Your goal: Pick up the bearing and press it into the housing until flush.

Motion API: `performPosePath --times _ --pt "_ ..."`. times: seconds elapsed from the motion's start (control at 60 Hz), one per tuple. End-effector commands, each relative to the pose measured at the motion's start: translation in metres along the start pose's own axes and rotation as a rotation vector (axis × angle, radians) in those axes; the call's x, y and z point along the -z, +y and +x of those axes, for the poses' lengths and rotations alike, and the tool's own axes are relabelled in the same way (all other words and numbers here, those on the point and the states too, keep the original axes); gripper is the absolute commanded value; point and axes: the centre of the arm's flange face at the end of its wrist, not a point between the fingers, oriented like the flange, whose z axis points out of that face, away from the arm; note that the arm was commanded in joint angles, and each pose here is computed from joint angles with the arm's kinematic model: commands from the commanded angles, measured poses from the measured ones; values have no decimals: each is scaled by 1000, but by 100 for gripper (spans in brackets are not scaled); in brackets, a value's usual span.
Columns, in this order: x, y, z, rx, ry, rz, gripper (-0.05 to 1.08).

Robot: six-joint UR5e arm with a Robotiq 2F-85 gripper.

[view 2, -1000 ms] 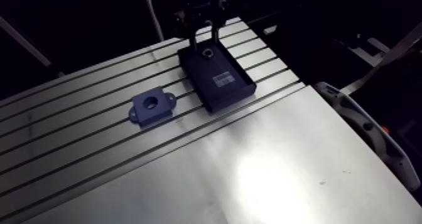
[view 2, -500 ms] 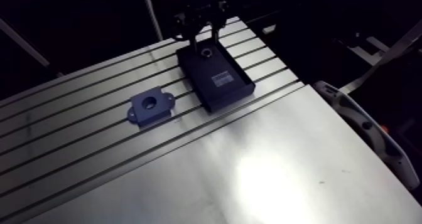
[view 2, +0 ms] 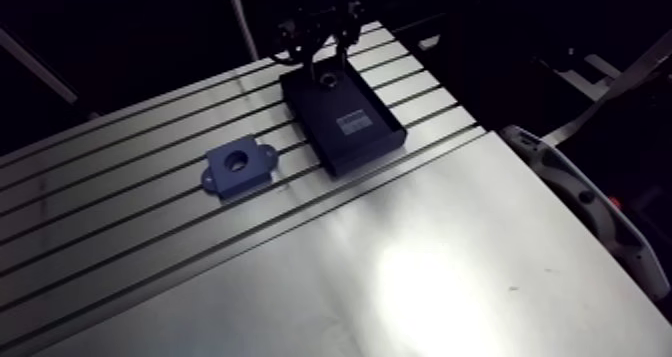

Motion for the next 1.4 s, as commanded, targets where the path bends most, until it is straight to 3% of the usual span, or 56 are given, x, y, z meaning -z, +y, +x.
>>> performPosePath --times 0.017,0.783,1.4 --pt "-5 2 1 -1 -3 -14 38" --pt "-12 1 2 1 -11 -10 38" --pt "-12 1 2 1 -11 -10 47"
